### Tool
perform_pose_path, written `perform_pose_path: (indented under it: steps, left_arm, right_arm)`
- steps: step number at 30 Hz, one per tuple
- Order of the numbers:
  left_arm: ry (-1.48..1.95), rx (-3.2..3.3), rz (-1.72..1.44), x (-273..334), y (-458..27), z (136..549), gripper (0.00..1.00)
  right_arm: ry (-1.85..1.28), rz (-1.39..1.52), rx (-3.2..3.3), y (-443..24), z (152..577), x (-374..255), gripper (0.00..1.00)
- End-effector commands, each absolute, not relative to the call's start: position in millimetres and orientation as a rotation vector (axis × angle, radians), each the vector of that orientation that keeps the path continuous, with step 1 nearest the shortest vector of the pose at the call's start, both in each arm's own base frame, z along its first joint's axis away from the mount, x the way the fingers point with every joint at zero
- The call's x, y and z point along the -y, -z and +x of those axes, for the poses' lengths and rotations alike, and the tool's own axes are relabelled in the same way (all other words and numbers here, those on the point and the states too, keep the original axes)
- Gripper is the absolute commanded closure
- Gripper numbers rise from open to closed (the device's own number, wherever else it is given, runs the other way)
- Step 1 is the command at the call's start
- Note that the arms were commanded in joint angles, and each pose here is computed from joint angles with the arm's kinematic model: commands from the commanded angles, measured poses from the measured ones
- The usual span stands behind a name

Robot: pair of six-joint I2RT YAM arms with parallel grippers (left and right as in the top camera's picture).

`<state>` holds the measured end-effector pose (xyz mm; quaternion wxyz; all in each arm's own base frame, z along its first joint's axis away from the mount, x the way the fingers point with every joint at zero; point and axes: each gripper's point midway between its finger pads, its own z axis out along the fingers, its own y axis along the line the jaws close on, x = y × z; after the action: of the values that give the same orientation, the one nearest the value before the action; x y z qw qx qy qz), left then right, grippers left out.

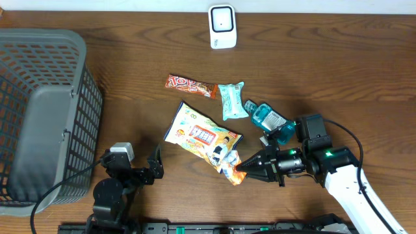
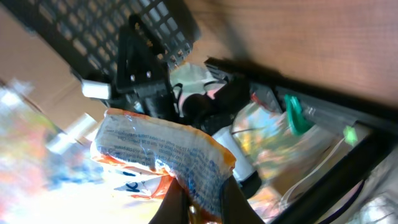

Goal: Scan the item barcode

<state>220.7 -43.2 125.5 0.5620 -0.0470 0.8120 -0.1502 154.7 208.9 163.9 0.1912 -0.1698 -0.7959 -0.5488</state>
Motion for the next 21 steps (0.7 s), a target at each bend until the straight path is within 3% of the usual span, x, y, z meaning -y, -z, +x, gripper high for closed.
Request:
perform_pose_path:
  steps: [1,8,15,21]
  left_arm:
    - [0.343,-1.95,-0.133,41,-113,219,0.02]
    - [0.343,-1.95,-0.133,41,-113,219,0.02]
    - [0.343,-1.95,-0.133,41,-113,219,0.02]
    - [0.343,-1.95,-0.133,41,-113,219,0.02]
  right_arm:
    - [1.721,-0.085,2.419,-166,159,-210,0.99]
    - [1.755,0.168,2.623,-156,174,-207,0.99]
    - [1.566,0.165,3.047,-134,227,-191,0.99]
    - [1.45,0.129,3.425,-143,285,-171,0.99]
